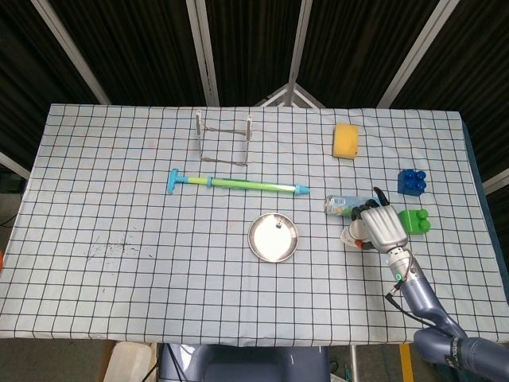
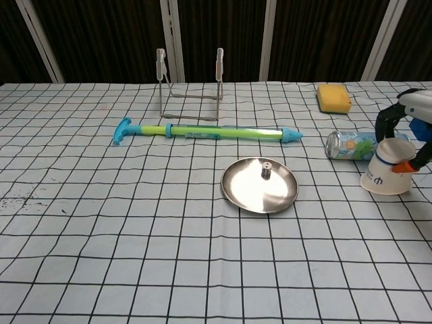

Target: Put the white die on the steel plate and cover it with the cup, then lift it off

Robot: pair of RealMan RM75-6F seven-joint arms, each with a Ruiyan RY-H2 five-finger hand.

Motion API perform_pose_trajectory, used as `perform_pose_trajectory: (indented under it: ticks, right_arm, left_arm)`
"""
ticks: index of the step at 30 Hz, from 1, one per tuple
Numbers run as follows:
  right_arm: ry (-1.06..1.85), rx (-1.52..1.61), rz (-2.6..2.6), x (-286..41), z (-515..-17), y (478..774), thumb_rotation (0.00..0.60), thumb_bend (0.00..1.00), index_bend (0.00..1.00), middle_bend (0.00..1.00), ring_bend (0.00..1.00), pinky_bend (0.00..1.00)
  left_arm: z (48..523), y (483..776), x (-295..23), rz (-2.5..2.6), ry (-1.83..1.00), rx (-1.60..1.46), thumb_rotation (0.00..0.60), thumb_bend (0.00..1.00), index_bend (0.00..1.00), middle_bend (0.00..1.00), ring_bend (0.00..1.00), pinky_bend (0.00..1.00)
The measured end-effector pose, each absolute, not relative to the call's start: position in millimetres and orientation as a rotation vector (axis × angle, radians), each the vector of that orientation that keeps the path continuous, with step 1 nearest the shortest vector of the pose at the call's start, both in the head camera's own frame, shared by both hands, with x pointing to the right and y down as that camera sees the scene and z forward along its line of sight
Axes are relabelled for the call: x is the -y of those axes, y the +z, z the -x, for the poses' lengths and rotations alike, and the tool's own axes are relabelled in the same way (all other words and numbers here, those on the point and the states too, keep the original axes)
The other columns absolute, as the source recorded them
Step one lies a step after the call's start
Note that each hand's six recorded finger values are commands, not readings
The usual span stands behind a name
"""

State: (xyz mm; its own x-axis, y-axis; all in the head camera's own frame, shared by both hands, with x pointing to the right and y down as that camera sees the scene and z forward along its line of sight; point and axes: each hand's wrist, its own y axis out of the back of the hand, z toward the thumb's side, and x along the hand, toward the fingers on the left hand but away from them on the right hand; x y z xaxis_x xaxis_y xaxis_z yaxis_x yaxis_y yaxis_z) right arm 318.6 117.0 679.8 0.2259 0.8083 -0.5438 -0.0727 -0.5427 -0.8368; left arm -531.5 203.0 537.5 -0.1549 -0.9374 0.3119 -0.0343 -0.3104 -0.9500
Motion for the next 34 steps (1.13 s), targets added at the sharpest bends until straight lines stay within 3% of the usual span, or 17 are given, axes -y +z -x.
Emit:
perform_pose_trajectory:
  ticks: [3,6,11,17,28,34]
  right_arm:
    - [1.416,0.709,1.733,-115.4,-319.3,681.9,0.6,0.22,0.4,0.43,0.27,0.0]
    - [1.436,0.725,1.74,-115.2,-324.4,683.3,0.6,0.09,0.17,0.25,0.19,0.0]
    - [1.465,0.753,1.756,-115.8,-332.2,677.3,0.6,0.06,0.01,0.12,0.13,0.0]
    - [1.454,0.831,1.781,-119.9,-337.7,651.8,0.6,0.05,0.0,0.01,0.1,0.0]
    - [1.52,0.975,1.689,-161.5,-379.5,588.8,0.6,0.05,0.01,0.05,0.09,0.0]
    - [1.491,0.951,1.592,-201.7,-388.7,569.1,0.6,0.05,0.08,0.09,0.13,0.0]
  left_arm:
    - [532.1,538.7,-202.5,1.37,-1.567,-1.168,0.6,0.68,0.2,0.0,0.0,0.09]
    - [532.8,539.5,-201.1,1.368,-1.57,-1.17,0.6,0.68,0.2,0.0,0.0,0.09]
    - [532.3,539.5,-199.8,1.367,-1.564,-1.176,0.6,0.68,0.2,0.0,0.0,0.09]
    - [532.0,539.8,-198.9,1.371,-1.559,-1.179,0.6,0.68,0.2,0.0,0.0,0.09]
    - [532.5,537.2,-199.6,1.378,-1.552,-1.191,0.6,0.68,0.2,0.0,0.0,0.09]
    - [531.5,536.9,-199.9,1.385,-1.547,-1.189,0.6,0.68,0.2,0.0,0.0,0.09]
